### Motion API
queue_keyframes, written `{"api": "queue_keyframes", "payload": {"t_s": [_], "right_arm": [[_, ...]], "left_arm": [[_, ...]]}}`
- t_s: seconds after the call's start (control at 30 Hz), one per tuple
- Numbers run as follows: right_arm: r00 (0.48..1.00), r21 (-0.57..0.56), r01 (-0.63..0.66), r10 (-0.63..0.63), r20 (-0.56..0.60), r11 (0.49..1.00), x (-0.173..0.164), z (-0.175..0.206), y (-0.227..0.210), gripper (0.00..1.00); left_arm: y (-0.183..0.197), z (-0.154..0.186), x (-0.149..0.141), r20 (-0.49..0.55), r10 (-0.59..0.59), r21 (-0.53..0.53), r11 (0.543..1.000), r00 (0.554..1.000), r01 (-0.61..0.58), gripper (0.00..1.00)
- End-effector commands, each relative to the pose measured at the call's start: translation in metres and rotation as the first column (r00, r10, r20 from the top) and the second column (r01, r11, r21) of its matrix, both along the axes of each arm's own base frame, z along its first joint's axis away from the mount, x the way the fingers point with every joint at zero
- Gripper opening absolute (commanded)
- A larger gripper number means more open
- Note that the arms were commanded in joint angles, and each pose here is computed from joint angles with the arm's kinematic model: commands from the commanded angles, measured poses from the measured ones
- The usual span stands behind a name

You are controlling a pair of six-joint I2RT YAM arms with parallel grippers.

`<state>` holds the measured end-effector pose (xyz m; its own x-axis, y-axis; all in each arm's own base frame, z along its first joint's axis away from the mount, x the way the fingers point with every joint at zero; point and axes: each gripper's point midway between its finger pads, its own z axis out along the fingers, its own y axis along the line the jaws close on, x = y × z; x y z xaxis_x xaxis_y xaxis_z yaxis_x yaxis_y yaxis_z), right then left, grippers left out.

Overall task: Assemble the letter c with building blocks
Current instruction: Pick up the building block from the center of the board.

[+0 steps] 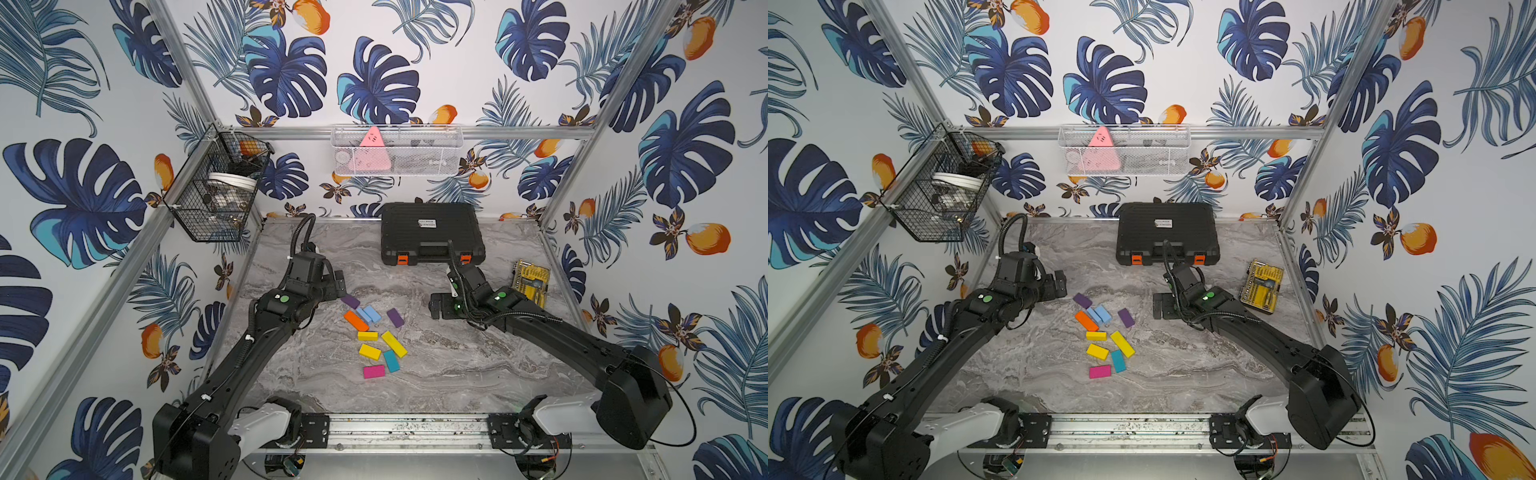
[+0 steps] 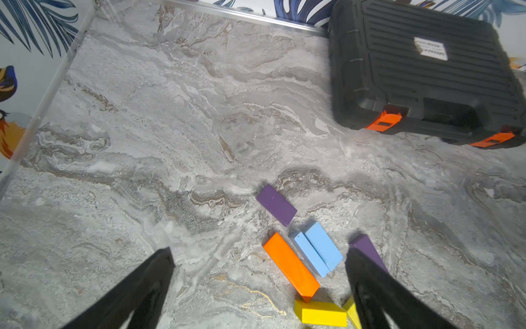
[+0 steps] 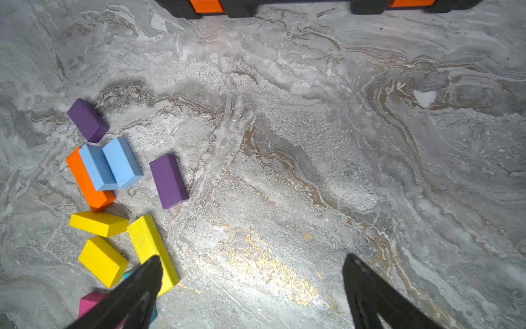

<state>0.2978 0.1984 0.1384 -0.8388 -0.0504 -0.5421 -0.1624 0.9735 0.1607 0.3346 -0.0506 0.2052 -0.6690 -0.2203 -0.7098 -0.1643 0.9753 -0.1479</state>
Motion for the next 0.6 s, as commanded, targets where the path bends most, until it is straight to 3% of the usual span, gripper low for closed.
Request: {"api": "queue_keyframes", "payload": {"t_s": [0.0,0.33,0.57], "right_arm": [[1.000,-0.054,-0.021,0.019,-0.023,0.998,-0.004,-0.003,0.000,1.00],[0.986,-0.120,-0.154,0.146,-0.077,0.981,-0.008,-0.020,0.051,1.00],[0.955,-0.197,-0.288,0.266,-0.129,0.937,-0.023,-0.038,0.092,0.96]], "left_arm": [[0.004,0.001,0.004,-0.003,0.024,0.016,1.000,1.000,-0.024,0.99],[0.017,-0.006,0.018,-0.033,0.040,-0.016,0.999,0.999,-0.040,0.99],[0.024,-0.016,0.023,-0.068,0.072,-0.070,0.995,0.995,-0.077,0.99]]}}
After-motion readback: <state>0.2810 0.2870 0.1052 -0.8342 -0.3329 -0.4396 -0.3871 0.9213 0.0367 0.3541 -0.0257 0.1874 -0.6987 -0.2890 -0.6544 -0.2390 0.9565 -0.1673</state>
